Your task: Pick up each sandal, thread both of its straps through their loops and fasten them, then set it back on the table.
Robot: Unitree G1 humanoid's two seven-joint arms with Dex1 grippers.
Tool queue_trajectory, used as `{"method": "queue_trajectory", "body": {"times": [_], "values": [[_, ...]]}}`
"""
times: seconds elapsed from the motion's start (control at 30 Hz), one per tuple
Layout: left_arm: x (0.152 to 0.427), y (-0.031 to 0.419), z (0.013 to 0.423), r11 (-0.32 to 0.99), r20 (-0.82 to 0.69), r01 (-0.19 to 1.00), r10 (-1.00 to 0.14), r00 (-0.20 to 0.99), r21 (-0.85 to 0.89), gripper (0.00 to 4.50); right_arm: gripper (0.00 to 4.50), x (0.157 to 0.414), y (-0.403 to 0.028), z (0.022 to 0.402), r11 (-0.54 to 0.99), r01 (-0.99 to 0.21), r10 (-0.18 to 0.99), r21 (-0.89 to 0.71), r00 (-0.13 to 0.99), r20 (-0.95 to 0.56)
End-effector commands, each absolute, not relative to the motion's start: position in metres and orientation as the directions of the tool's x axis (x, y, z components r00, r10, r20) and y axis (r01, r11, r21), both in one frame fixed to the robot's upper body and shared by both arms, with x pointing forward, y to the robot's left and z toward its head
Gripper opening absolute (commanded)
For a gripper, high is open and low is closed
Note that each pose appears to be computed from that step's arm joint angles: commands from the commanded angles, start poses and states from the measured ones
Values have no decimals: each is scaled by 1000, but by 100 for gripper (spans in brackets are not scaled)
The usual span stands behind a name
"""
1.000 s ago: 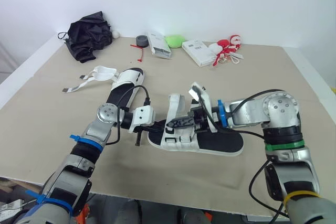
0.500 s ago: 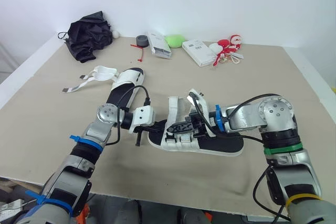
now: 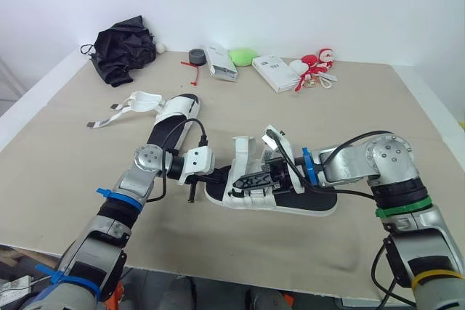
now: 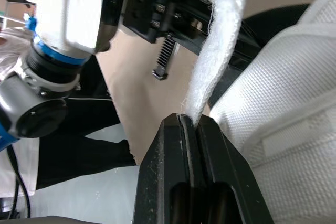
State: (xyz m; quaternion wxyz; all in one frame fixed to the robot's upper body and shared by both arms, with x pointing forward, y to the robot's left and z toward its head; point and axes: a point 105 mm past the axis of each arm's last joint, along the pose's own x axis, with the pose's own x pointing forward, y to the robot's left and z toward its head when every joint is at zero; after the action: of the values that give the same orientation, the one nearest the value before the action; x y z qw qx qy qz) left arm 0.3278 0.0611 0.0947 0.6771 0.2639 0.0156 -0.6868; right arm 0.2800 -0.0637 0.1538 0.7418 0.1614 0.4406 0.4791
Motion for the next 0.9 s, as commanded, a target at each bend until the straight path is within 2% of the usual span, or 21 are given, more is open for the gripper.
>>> {"method": "queue_trajectory", "body": {"times": [0.03, 0.1, 0.2, 0.33, 0.5, 0.63, 0.9], "values": [[297, 64, 27, -157, -529, 982, -845, -81, 101, 0, 3, 300, -64, 196, 450, -598, 889, 664, 229, -396], [297, 63, 27, -153, -523, 984, -848, -80, 97, 0, 3, 303, -64, 209, 428, -612, 901, 665, 236, -363], [298, 63, 28, -146, -517, 985, -852, -77, 93, 0, 3, 303, -64, 207, 425, -608, 903, 671, 228, -365], [297, 64, 28, -145, -518, 985, -852, -77, 91, 0, 3, 303, -64, 183, 484, -578, 870, 657, 235, -434], [298, 65, 28, -141, -521, 986, -851, -74, 92, 0, 3, 287, -59, 161, 500, -600, 846, 625, 185, -500], [299, 66, 28, -139, -521, 986, -850, -71, 93, 0, 3, 274, -55, 162, 445, -612, 873, 654, 133, -470], [298, 66, 28, -143, -522, 985, -849, -75, 91, 0, 3, 270, -54, 172, 397, -595, 903, 698, 118, -413]]}}
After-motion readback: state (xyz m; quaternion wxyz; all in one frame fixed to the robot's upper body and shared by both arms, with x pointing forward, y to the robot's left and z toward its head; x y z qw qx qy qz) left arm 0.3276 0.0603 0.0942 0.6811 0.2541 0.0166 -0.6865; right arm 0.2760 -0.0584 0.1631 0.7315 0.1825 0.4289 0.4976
